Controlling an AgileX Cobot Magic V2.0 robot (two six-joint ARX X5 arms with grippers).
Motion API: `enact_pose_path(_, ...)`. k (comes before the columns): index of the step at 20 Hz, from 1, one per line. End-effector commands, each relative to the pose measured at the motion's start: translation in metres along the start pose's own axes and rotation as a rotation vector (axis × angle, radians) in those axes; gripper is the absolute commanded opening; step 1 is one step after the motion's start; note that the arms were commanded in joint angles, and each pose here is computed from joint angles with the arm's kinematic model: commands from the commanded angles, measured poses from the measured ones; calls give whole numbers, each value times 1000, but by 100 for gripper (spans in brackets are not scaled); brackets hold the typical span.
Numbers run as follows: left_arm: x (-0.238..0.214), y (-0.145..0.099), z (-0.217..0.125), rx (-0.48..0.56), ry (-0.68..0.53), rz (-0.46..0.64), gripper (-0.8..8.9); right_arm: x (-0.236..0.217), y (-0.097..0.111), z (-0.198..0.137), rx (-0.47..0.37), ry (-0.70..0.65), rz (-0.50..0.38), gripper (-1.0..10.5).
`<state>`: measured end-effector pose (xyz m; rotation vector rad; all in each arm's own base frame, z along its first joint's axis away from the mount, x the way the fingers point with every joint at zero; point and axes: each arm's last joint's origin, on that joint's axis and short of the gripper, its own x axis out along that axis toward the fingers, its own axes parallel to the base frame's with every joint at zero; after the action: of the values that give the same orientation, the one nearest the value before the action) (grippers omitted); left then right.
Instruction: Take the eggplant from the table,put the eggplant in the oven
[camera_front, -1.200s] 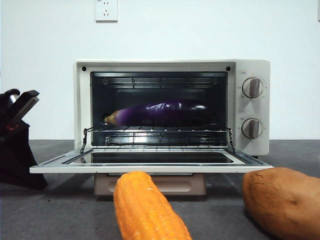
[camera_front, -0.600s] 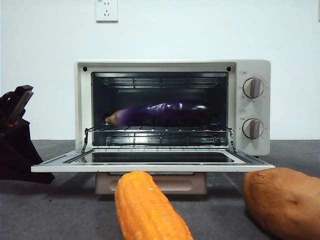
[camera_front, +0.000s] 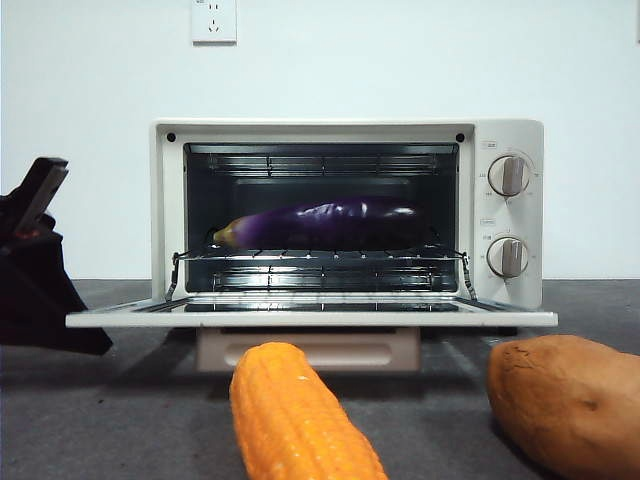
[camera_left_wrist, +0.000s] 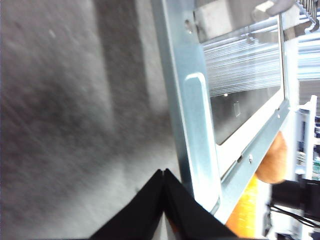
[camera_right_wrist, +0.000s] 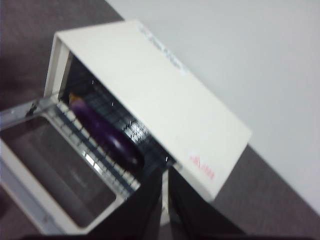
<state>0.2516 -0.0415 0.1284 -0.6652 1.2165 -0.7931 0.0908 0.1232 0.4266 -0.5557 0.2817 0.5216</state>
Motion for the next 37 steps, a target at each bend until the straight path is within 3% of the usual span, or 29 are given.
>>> enact_pose_path(1,-1,-11,16,47,2,-58,6,-5,0,-2,61,20,18,6)
enact_pose_path(8,-13,-33,43,91,-26,-62,6,-10,0,-15,89,121,40,6)
enact_pose_path(17,-48,-83,98,247,-157,-59,6,-8,6,-22,111,172,163,6)
enact_pose_path(21,-64,-103,109,272,-190,49,6,0,13,-29,94,204,168,6)
enact_pose_path(25,-76,-118,101,299,-207,201,6,17,26,-43,51,241,172,6)
enact_pose_path(32,-92,-156,65,437,-244,388,6,63,45,-86,-56,340,125,6)
enact_pose_path(35,-98,-165,46,475,-314,450,6,81,38,-108,10,392,59,6)
enact_pose_path(37,-99,-166,33,491,-368,469,6,91,28,-122,109,411,23,6)
